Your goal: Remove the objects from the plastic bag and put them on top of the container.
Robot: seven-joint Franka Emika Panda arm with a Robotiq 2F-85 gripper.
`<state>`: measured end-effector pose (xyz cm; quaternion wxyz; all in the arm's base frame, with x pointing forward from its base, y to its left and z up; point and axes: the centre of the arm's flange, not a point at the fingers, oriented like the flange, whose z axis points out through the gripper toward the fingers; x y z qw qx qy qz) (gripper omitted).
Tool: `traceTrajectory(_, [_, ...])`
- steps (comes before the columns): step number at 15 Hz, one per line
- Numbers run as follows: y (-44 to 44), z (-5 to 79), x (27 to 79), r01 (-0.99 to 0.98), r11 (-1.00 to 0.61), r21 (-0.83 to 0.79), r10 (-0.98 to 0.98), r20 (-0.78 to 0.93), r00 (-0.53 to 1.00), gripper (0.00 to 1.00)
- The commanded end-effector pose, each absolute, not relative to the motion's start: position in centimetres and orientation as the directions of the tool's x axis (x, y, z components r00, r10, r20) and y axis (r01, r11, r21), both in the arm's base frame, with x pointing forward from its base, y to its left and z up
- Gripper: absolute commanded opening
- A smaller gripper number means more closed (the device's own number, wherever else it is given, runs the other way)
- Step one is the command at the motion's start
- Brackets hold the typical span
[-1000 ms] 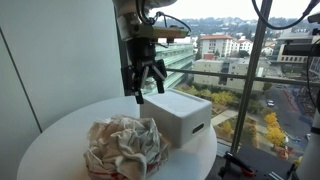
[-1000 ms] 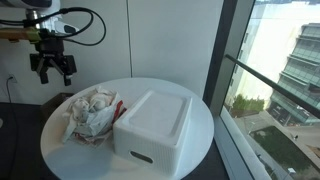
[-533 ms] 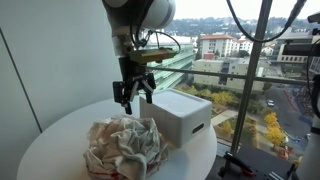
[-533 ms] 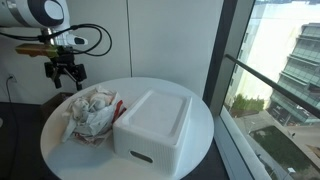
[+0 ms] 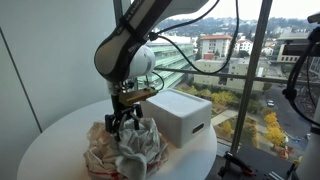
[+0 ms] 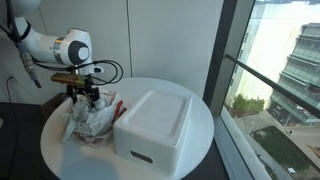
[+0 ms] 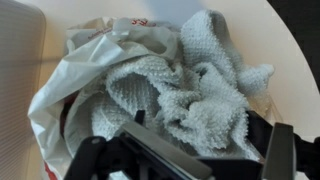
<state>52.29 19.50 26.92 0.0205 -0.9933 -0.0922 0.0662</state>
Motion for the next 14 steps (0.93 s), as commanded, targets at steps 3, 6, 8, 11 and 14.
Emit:
traceTrajectory(3, [19.8,21.7,56.7,0.182,-0.983,0.02,0.178,-0.131,0.975,0.73])
traceTrajectory(6, [20.0,20.7,56.9,0.189,-0.982,0.031,0.183,-0.138,0.973,0.49])
traceTrajectory(8, [20.3,20.6,56.8,0.199,-0.98,0.029,0.193,-0.154,0.969,0.34])
traceTrajectory(11, [20.7,21.1,56.5,0.215,-0.976,0.024,0.207,-0.186,0.96,0.16])
traceTrajectory(14, [20.4,22.8,56.3,0.176,-0.983,0.058,0.164,-0.178,0.97,0.17])
